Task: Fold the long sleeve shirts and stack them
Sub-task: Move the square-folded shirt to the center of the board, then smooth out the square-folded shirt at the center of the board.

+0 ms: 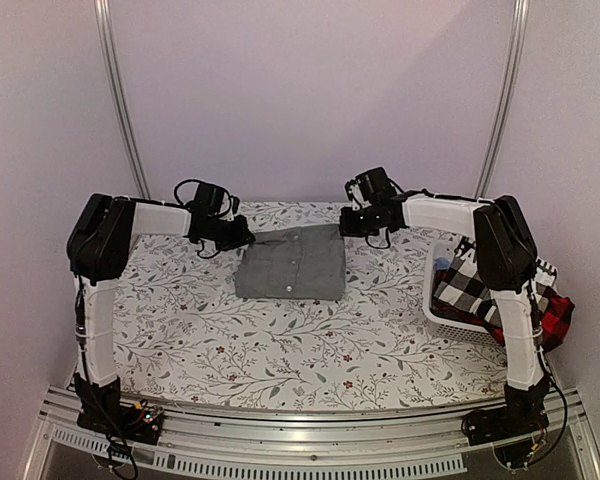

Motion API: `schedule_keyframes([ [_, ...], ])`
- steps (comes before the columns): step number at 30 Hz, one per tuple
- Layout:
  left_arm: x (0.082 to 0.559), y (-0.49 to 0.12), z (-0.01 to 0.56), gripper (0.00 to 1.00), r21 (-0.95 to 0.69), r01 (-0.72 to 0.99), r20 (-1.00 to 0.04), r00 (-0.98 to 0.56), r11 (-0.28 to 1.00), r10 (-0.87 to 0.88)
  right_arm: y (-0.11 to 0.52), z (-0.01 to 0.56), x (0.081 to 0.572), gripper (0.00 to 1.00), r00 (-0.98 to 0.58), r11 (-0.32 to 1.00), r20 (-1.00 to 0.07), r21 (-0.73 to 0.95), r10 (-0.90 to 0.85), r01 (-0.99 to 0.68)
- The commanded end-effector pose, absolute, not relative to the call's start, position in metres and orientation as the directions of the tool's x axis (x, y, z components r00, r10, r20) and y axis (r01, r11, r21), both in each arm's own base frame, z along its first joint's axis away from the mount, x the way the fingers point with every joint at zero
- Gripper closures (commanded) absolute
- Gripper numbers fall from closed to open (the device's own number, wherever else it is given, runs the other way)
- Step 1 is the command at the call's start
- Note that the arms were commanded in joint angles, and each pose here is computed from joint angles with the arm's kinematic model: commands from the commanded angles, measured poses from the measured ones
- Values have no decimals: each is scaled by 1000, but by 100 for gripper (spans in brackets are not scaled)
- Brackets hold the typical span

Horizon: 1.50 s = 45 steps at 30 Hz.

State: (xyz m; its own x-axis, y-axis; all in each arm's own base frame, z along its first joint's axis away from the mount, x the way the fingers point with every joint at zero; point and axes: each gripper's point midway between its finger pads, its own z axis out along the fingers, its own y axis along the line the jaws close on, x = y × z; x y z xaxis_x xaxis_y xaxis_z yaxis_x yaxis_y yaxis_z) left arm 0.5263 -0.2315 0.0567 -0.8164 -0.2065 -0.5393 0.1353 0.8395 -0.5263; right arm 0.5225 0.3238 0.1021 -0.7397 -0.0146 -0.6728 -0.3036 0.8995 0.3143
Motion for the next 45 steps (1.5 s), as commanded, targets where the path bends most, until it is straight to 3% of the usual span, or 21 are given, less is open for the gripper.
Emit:
schedule_keyframes([
  [1, 549, -220, 60, 78, -504, 138, -550, -812, 852, -194, 320, 74, 537, 85, -759, 906, -649, 290, -52, -309],
  [3, 555, -217, 71, 71, -487, 143, -565, -804, 861, -186, 320, 72, 536, 64, -765, 908, -642, 287, -54, -305],
  [5, 558, -214, 85, 59, -481, 142, -579, -792, 865, -192, 316, 76, 537, 49, -765, 915, -642, 275, -52, -294],
  [9, 545, -207, 110, 44, -478, 134, -594, -777, 868, -208, 305, 99, 536, 40, -750, 933, -658, 223, -68, -281],
  [13, 509, -216, 129, 47, -493, 160, -591, -783, 855, -194, 304, 123, 520, 41, -751, 930, -656, 227, -73, -288],
  [17, 472, -232, 126, 57, -513, 184, -564, -808, 838, -168, 324, 147, 487, 50, -743, 906, -663, 256, -90, -338],
  [21, 448, -240, 106, 67, -504, 174, -532, -834, 846, -145, 355, 144, 446, 58, -743, 877, -653, 263, -145, -403],
  [27, 424, -250, 65, 78, -506, 160, -467, -877, 847, -113, 377, 107, 412, 62, -776, 859, -598, 275, -199, -432],
  [37, 366, -241, 9, 83, -506, 68, -338, -933, 860, -126, 375, 41, 378, 62, -836, 865, -489, 276, -250, -420],
  [45, 351, -236, 13, 83, -504, 63, -331, -935, 862, -125, 361, 19, 358, 60, -857, 882, -440, 245, -268, -402],
])
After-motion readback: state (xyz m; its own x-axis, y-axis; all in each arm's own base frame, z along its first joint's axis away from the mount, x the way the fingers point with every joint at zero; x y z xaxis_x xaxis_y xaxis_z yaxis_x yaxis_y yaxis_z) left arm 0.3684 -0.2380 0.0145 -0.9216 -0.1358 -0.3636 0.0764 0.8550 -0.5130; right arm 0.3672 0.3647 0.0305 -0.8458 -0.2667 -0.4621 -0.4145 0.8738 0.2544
